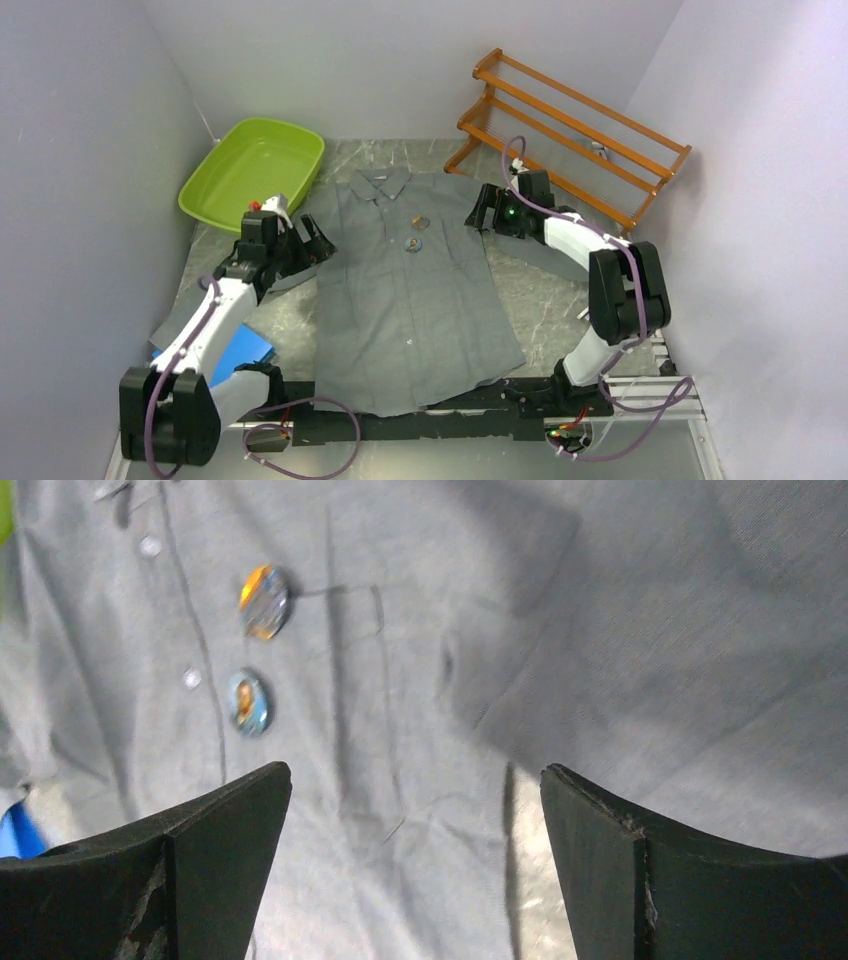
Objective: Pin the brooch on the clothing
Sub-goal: Flatten out the clothes at the center of the board, then reset both arms
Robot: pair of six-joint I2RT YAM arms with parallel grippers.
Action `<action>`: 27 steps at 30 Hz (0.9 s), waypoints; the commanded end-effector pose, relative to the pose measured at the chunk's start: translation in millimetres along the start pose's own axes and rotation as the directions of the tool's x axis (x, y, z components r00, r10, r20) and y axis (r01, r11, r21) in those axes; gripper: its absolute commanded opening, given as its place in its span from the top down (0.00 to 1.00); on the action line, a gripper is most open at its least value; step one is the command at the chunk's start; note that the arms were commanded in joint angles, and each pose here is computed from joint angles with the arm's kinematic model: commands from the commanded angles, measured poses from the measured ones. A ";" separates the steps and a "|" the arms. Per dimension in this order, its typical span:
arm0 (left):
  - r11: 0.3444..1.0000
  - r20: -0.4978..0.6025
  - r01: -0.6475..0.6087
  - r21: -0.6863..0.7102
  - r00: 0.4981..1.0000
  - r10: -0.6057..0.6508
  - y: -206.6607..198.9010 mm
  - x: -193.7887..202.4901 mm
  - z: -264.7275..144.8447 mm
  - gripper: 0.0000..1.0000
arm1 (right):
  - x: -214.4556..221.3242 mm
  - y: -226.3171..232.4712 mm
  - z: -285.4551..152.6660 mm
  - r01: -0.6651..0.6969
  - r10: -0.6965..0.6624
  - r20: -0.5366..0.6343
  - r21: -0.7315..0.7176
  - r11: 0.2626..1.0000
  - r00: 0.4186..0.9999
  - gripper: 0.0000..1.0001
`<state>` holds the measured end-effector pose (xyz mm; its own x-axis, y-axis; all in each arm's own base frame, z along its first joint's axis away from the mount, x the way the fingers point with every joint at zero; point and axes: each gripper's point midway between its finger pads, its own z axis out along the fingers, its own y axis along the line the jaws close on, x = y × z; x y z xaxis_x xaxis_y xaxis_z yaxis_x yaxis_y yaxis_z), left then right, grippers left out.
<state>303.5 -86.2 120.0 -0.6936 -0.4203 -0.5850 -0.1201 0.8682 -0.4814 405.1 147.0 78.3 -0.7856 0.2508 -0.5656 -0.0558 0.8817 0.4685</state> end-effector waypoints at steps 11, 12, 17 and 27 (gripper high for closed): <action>0.995 0.460 -0.012 0.099 0.887 -0.035 5.9 -25.5 -63.8 0.04 | -26.1 -6.2 -103.1 -0.007 -0.028 0.386 0.089 0.996 0.922 0.00; 0.996 0.484 -0.016 0.082 0.874 -0.026 9.9 -27.8 -65.2 0.04 | -23.4 -12.7 -108.7 -0.011 -0.038 0.404 0.116 0.993 0.914 0.00; 1.000 0.604 -0.012 -0.008 0.797 0.014 29.0 -44.1 -76.6 0.04 | -32.3 -24.7 -143.2 0.023 -0.124 0.561 0.183 0.983 0.818 0.00; 0.958 0.703 -0.026 -0.285 0.674 0.227 75.4 -71.2 -72.6 0.04 | -29.3 -77.0 -182.6 -0.039 -0.291 0.735 0.396 0.918 0.612 0.00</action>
<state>282.2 1.2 160.4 -0.0852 -0.4030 -0.9112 -0.2147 0.9005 -0.3781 318.4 34.2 156.3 -0.1958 0.2579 -0.9461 0.0944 0.9653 0.2436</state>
